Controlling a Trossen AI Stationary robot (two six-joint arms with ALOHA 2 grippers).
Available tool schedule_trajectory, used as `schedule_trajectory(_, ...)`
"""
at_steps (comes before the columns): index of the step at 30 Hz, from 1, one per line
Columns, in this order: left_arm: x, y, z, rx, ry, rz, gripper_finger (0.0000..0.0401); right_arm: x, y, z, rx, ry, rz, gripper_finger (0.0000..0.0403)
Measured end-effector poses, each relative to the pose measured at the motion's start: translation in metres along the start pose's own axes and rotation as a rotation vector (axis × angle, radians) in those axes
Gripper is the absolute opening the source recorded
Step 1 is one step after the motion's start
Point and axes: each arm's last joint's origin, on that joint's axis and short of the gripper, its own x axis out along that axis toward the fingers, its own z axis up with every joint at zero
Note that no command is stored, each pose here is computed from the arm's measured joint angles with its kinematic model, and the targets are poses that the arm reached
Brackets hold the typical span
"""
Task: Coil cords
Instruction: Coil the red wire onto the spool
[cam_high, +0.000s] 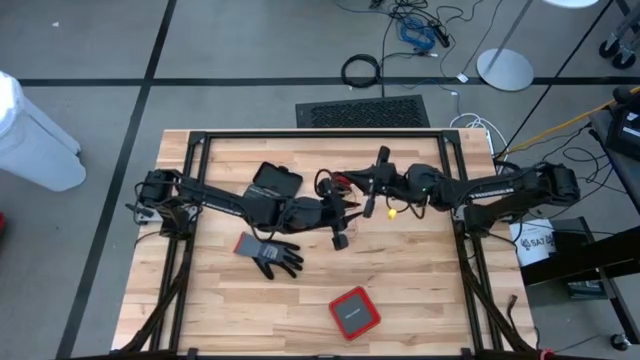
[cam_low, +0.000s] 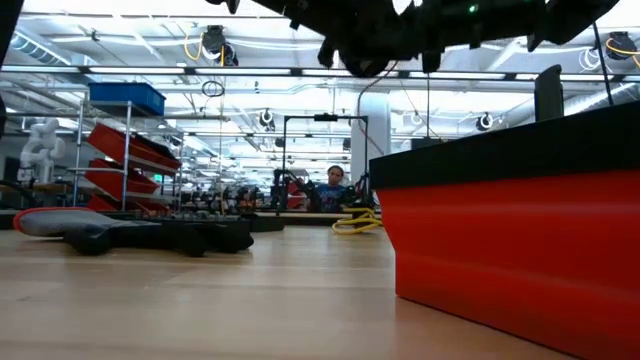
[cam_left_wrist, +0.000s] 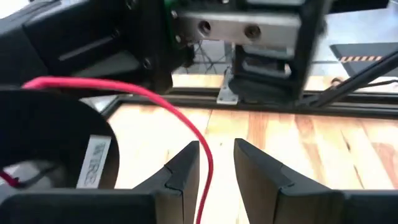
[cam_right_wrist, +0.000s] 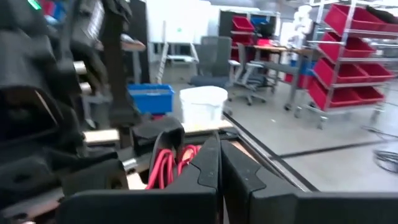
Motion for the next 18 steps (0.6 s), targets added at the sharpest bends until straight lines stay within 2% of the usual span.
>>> schedule_trajectory(6, -0.002, -0.004, 0.006, 0.044, -0.061, -0.007, 0.0106, -0.011, 0.005, 0.016, 0.05, -0.063, 0.112, 0.0)
schedule_trajectory(18, -0.003, -0.006, 0.013, 0.044, -0.124, -0.009, 0.0106, -0.025, 0.005, 0.032, 0.102, -0.118, 0.136, 0.0)
